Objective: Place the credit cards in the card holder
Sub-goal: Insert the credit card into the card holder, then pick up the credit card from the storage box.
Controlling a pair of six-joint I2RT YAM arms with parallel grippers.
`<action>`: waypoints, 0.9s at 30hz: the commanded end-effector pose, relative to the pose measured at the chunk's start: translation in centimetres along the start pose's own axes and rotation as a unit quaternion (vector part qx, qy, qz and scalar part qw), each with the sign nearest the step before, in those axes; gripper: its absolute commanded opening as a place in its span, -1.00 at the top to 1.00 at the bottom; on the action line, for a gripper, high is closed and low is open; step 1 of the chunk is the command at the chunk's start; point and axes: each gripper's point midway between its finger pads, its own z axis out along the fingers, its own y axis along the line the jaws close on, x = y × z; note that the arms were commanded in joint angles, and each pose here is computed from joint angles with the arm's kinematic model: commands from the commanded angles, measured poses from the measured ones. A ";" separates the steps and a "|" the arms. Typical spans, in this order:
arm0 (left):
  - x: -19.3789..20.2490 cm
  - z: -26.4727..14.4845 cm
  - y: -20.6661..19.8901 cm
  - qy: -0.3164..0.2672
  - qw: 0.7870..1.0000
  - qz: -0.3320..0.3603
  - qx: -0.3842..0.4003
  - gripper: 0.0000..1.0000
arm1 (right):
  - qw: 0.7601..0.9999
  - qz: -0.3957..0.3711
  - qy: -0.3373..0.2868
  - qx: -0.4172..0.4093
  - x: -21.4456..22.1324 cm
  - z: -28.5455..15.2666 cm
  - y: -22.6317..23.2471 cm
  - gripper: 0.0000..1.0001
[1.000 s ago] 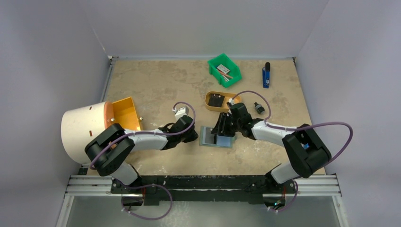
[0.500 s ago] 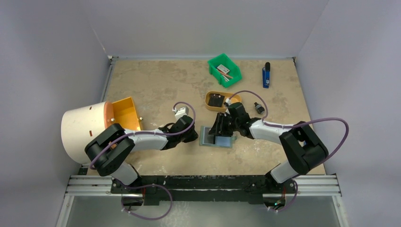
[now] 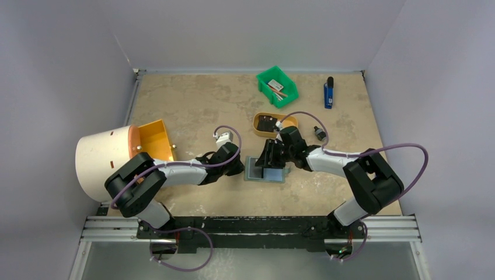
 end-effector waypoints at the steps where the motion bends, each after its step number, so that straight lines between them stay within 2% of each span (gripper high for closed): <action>1: -0.4 -0.1 -0.4 -0.010 1.000 0.013 0.004 0.93 | 0.998 -0.018 -0.018 -0.049 -1.8 -0.3 3.2 0.04; 7: -0.6 0.0 -0.5 -0.010 1.000 0.017 0.004 0.94 | 0.998 -0.021 -0.016 -0.064 -1.7 -0.3 3.8 0.04; 13: -1.9 -1.0 -0.2 -0.033 0.999 0.020 -0.012 0.94 | 0.999 -0.016 -0.041 -0.017 -2.3 -2.5 3.0 0.04; 17: -4.1 -2.8 -0.2 -0.073 0.997 0.022 -0.020 0.94 | 0.992 -0.021 -0.117 0.035 -4.2 -6.0 2.0 0.05; 19: -5.3 -3.9 -0.8 -0.096 0.995 0.020 -0.009 0.89 | 0.988 -0.035 -0.138 0.059 -4.0 -7.4 0.8 0.05; 23: -6.9 -5.8 -3.5 -0.122 0.991 0.015 0.056 0.46 | 0.990 -0.029 -0.116 0.081 -1.6 -7.9 -2.1 0.09; 25: -7.0 -6.1 -5.4 -0.116 0.988 0.019 0.096 0.40 | 0.991 -0.012 -0.105 0.076 -0.4 -7.5 -2.9 0.13; 27: -6.7 -5.7 -6.9 -0.100 0.987 0.027 0.119 0.43 | 0.991 0.009 -0.105 0.081 0.3 -7.2 -3.9 0.19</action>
